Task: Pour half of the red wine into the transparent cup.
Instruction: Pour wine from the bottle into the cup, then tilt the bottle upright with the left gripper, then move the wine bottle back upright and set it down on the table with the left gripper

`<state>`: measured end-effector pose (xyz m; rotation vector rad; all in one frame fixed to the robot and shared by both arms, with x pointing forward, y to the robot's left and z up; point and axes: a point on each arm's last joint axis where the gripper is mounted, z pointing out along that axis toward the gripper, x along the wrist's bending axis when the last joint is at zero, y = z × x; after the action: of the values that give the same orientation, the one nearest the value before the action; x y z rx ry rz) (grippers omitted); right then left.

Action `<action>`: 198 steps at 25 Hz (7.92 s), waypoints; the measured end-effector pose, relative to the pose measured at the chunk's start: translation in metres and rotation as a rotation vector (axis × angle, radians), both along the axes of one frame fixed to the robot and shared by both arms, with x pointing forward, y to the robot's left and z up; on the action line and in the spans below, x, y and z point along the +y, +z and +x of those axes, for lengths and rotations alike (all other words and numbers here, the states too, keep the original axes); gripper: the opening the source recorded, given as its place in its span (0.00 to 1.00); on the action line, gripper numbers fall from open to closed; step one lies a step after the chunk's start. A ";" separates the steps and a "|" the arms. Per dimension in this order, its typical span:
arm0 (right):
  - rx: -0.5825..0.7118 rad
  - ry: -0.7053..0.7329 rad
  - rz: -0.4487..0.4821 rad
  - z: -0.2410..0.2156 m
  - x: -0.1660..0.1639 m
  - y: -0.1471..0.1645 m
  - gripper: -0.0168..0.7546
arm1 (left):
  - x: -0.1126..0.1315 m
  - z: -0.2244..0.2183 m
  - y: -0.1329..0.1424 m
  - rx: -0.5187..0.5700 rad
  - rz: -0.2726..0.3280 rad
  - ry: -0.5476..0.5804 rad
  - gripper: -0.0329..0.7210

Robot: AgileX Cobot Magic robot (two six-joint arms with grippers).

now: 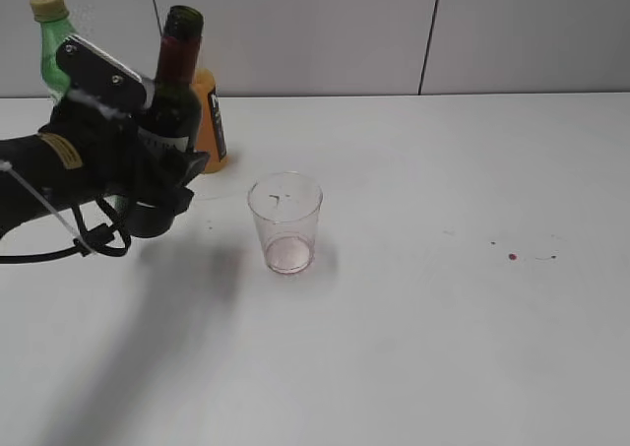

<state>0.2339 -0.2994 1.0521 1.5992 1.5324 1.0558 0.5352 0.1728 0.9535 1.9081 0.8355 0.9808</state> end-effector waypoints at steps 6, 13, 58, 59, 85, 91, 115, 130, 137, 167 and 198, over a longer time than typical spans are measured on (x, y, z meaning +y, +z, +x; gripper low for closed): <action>0.000 0.001 -0.003 0.000 0.000 0.000 0.79 | 0.001 -0.002 -0.005 0.021 0.113 0.008 0.75; 0.000 0.001 -0.002 0.000 0.000 0.000 0.79 | 0.010 -0.001 -0.007 -0.009 0.287 0.045 0.75; 0.000 0.003 0.004 0.000 0.000 0.000 0.79 | 0.004 -0.006 -0.013 -0.206 0.963 0.086 0.75; 0.000 0.003 0.004 0.000 0.000 0.000 0.79 | 0.003 -0.005 -0.012 -0.211 0.969 0.083 0.75; 0.000 0.004 0.004 0.000 0.000 0.000 0.79 | -0.008 0.001 -0.028 -0.297 1.191 -0.012 0.75; 0.000 0.004 0.004 0.000 0.000 0.000 0.79 | -0.009 0.002 -0.028 -0.309 1.220 -0.023 0.75; 0.000 0.003 0.004 0.000 0.000 0.000 0.79 | -0.014 0.009 -0.021 -0.351 1.257 -0.023 0.75; 0.000 0.004 0.003 0.000 0.000 0.000 0.79 | -0.014 0.009 -0.019 -0.369 1.265 -0.009 0.75; 0.000 0.003 0.005 0.000 0.000 0.000 0.79 | -0.014 0.009 -0.019 -0.371 1.265 -0.008 0.75; 0.000 0.003 0.005 0.000 0.000 0.000 0.79 | -0.024 0.008 -0.026 -0.280 0.829 0.012 0.75; 0.000 0.003 0.005 0.000 0.000 0.000 0.79 | -0.054 0.083 0.005 -0.042 -0.386 -0.162 0.75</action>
<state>0.2339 -0.2989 1.0521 1.6008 1.5341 1.0616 0.6178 0.1187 0.9582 1.5900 0.7692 0.7005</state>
